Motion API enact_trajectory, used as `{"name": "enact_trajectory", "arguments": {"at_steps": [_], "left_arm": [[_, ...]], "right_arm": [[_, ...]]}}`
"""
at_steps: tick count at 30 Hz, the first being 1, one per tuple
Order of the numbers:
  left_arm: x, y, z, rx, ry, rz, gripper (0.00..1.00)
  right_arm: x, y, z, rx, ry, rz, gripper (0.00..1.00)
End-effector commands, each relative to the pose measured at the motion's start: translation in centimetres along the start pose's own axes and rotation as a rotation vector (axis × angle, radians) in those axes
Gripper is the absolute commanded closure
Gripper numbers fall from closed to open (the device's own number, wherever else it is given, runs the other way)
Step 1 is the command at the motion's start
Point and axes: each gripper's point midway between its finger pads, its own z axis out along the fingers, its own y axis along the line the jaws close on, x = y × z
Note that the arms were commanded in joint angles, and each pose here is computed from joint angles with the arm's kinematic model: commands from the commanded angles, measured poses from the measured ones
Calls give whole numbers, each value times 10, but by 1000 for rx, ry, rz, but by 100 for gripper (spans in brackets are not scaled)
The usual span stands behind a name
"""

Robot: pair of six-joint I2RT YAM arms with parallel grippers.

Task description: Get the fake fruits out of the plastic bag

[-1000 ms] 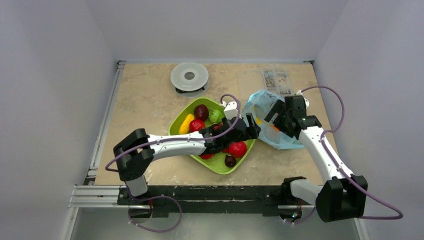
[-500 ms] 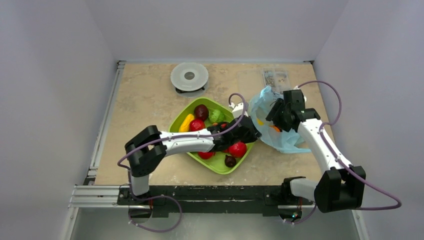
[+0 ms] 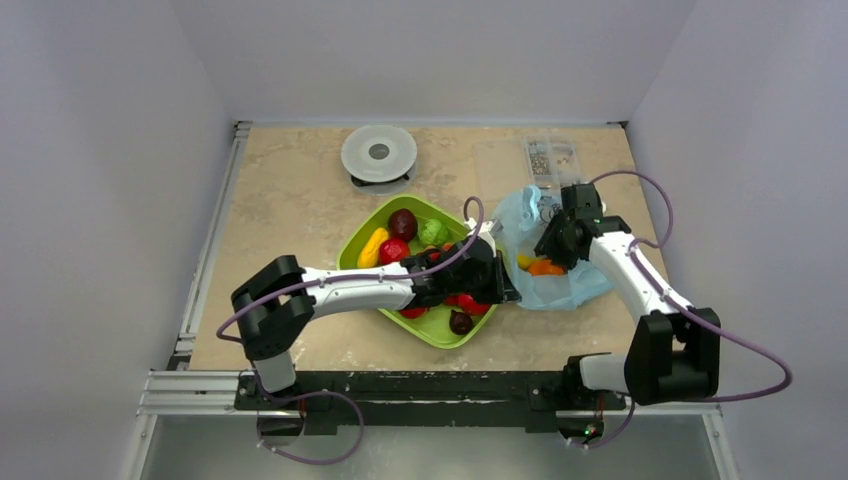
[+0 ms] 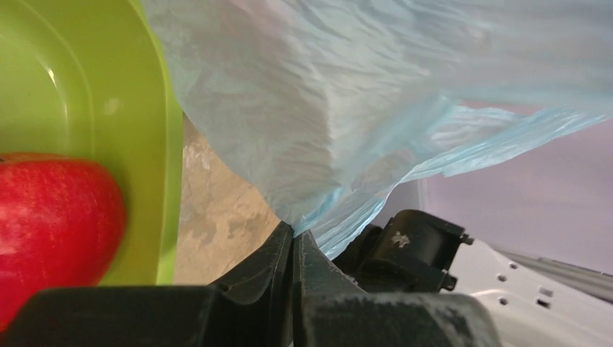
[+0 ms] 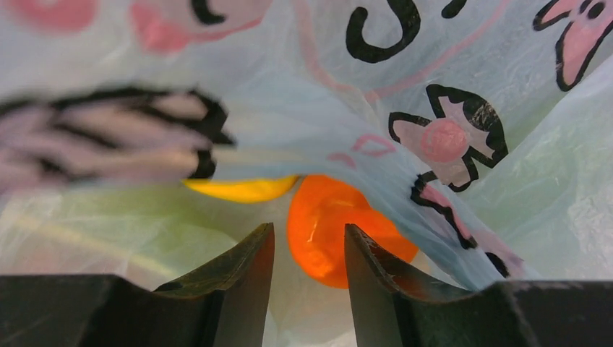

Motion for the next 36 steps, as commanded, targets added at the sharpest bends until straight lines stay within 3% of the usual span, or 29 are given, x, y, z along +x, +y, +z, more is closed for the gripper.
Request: {"name": "enact_trajectory", "arguments": {"at_steps": [1, 5, 13, 15, 22, 30, 36], "left_arm": [[18, -4, 2, 41, 86, 37, 100], [21, 4, -2, 18, 78, 63, 100], [29, 14, 9, -17, 112, 81, 100], [29, 17, 11, -26, 110, 86, 100], [28, 27, 11, -85, 120, 134, 100], [15, 24, 15, -93, 96, 165, 100], [-11, 15, 11, -100, 41, 194, 100]], "right_arm": [[6, -13, 12, 54, 13, -16, 58], [18, -38, 13, 150, 23, -2, 48], [28, -50, 16, 189, 27, 81, 6], [34, -44, 24, 137, 41, 121, 6], [28, -29, 42, 43, 0, 204, 12], [-10, -12, 28, -12, -116, 193, 48], [-42, 6, 4, -71, -181, 167, 61]]}}
